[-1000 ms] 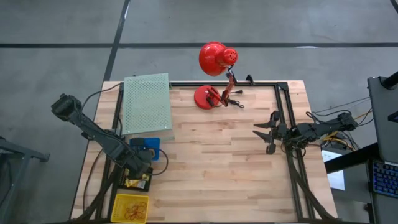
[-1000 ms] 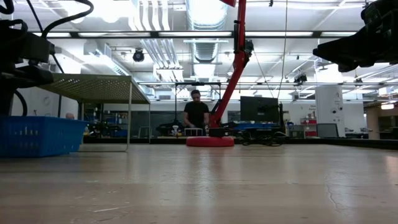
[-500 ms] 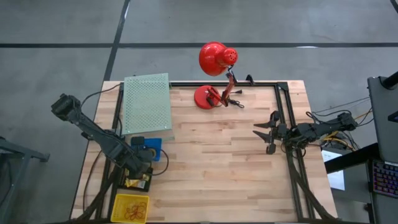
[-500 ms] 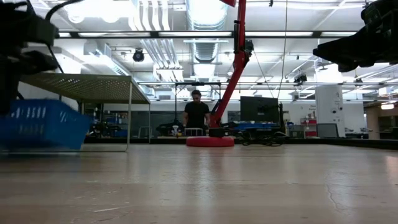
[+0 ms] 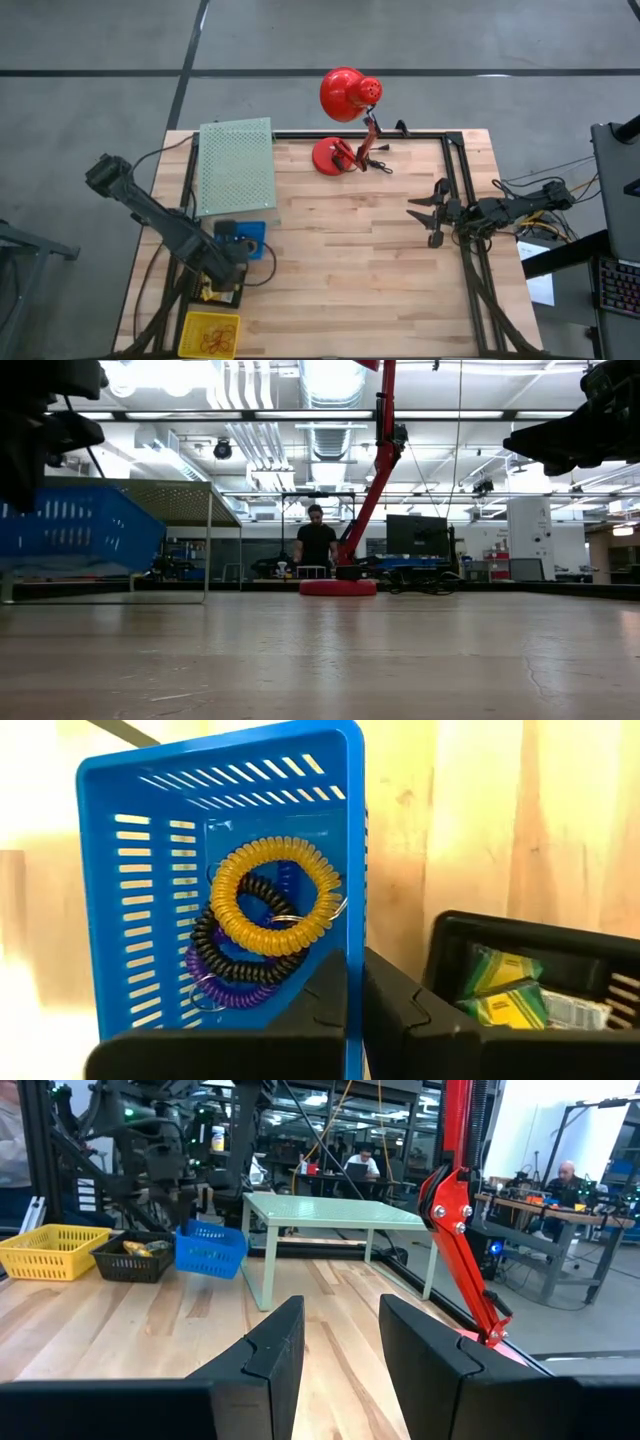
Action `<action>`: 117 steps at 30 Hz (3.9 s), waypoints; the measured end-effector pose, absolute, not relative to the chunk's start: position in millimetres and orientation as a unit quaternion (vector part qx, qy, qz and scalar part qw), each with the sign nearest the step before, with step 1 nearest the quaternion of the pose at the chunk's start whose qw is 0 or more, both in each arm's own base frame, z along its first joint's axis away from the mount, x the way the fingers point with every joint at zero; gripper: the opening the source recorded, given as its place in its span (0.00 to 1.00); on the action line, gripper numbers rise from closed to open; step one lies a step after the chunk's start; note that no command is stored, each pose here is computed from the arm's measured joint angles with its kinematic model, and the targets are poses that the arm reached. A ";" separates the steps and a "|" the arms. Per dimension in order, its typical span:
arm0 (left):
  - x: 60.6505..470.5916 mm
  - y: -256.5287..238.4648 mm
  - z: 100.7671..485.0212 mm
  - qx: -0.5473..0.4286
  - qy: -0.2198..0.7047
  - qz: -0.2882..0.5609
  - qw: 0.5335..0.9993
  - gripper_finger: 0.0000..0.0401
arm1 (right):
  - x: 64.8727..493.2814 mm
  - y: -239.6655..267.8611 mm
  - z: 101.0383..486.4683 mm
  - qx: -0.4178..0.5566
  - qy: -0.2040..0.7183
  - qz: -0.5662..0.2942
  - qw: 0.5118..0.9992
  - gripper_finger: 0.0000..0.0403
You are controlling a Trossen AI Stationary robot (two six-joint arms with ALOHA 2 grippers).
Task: Pick & Place Office Desk Supplies
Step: Put the blue bin on the shelf
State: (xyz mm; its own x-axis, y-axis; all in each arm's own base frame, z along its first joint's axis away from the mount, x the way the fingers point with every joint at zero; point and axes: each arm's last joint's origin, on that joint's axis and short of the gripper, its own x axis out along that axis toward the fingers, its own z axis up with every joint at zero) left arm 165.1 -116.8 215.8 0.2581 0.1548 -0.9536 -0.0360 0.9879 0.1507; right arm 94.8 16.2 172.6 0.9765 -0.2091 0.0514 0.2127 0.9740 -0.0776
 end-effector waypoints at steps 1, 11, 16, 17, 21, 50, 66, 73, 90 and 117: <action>167.8 -119.1 215.1 0.050 0.613 0.060 0.786 0.03 | 94.8 16.2 172.6 -0.042 -0.021 -0.106 0.993 0.32; 201.1 -144.9 228.6 0.100 0.667 0.091 0.733 0.03 | 94.8 16.2 172.6 -0.042 -0.021 -0.106 0.993 0.32; 210.4 -151.0 256.5 0.082 0.633 0.083 0.766 0.03 | 94.8 16.2 172.6 -0.042 -0.021 -0.106 0.993 0.32; 211.2 -151.3 262.8 0.077 0.623 0.081 0.774 0.03 | 94.8 16.2 172.6 -0.041 -0.021 -0.106 0.993 0.32; 213.1 -147.0 286.7 0.065 0.599 0.085 0.793 0.03 | 94.8 16.2 172.6 -0.042 -0.021 -0.106 0.993 0.32; 188.1 16.8 378.8 0.002 0.557 0.172 0.813 0.03 | 94.8 16.2 172.6 -0.041 -0.021 -0.106 0.993 0.32; 192.5 83.2 392.1 0.045 0.544 0.242 0.802 0.05 | 94.8 16.2 172.6 -0.042 -0.021 -0.106 0.993 0.32; 189.1 119.9 397.3 0.024 0.563 0.263 0.783 0.05 | 94.8 16.2 172.6 -0.041 -0.021 -0.106 0.993 0.32; 175.2 201.7 370.3 -0.085 0.618 0.271 0.733 0.05 | 94.8 16.2 172.6 -0.042 -0.021 -0.106 0.993 0.32; 191.4 216.9 341.0 0.010 0.687 0.091 0.721 0.05 | 94.8 16.2 172.6 -0.041 -0.021 -0.106 0.993 0.32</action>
State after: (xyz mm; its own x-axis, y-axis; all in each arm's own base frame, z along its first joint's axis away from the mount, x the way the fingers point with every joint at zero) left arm 191.4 216.9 341.0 0.0405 0.1444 -0.9887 -0.1177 0.9833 0.1388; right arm 94.8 16.2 172.6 0.9765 -0.2092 0.0511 0.2127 0.9740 -0.0779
